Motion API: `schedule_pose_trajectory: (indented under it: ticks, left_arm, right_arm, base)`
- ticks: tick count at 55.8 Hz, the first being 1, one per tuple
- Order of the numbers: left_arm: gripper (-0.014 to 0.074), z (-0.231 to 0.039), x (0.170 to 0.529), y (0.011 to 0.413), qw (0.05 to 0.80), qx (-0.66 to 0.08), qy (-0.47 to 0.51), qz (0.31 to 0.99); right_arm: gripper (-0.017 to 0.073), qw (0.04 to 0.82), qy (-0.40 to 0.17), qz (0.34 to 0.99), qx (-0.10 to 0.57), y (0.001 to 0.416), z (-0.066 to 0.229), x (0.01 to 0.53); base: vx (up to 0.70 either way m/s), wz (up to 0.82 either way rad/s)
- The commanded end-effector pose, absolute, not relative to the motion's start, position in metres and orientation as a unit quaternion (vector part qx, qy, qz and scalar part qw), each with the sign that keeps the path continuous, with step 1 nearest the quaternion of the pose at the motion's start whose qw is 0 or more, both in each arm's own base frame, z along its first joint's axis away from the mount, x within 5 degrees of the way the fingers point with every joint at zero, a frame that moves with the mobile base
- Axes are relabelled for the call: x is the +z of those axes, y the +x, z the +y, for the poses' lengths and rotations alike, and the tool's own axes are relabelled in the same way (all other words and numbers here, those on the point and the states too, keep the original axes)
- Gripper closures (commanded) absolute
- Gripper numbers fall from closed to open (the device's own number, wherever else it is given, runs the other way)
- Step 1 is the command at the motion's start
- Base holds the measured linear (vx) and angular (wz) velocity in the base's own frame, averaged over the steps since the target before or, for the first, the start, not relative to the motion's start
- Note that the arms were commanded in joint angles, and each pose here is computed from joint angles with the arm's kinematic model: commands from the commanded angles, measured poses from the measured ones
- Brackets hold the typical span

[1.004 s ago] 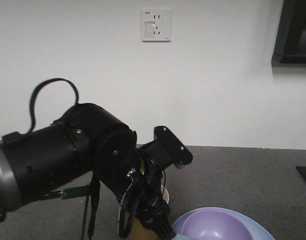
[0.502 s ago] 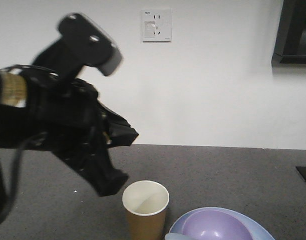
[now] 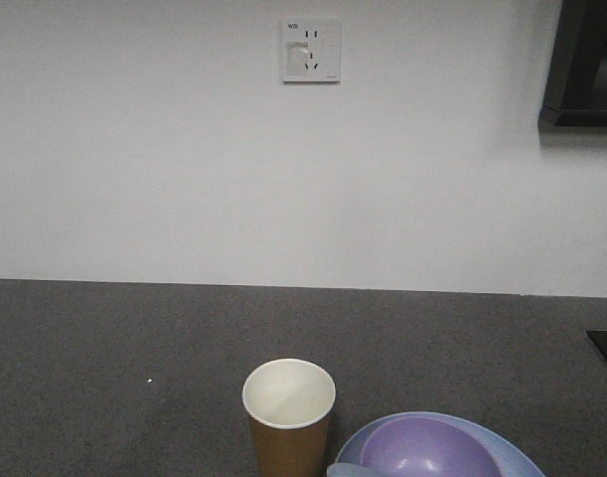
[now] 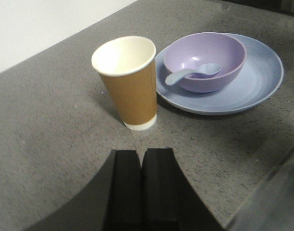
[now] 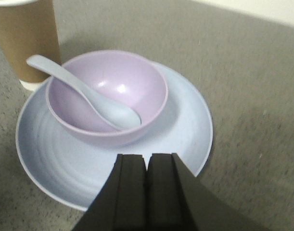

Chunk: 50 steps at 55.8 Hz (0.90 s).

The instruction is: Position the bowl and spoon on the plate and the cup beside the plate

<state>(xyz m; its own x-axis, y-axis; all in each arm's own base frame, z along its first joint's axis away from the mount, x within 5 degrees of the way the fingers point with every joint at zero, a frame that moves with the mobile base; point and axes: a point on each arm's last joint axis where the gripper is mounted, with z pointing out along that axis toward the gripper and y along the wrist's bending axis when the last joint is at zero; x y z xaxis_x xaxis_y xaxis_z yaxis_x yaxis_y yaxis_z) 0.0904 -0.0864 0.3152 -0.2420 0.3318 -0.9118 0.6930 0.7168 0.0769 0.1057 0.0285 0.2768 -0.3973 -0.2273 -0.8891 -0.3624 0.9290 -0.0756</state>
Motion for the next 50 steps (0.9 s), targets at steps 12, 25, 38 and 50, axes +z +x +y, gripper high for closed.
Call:
schedule_pose_trajectory:
  ticks: [12,25,38,50]
  left_arm:
    - [0.0597,-0.069,0.315,0.072,0.567,-0.229,0.286,0.738]
    - [0.0597,-0.069,0.315,0.072,0.566,-0.231,0.285,0.739]
    - [0.0597,-0.069,0.315,0.072,0.566,-0.231,0.285,0.739]
    - [0.0597,-0.069,0.314,0.073,0.567,-0.229,0.286,0.738]
  right_arm:
    - [0.0568,0.634,-0.166,0.753,0.051,0.086,0.026,0.31]
    - [0.0568,0.635,-0.167,0.752,0.052,0.085,0.026,0.31]
    - [0.0568,0.635,-0.167,0.752,0.052,0.085,0.026,0.31]
    - [0.0568,0.635,-0.167,0.752,0.052,0.085,0.026,0.31]
  base:
    - [0.0,0.0]
    - [0.0,0.0]
    - [0.0,0.0]
    - [0.0,0.0]
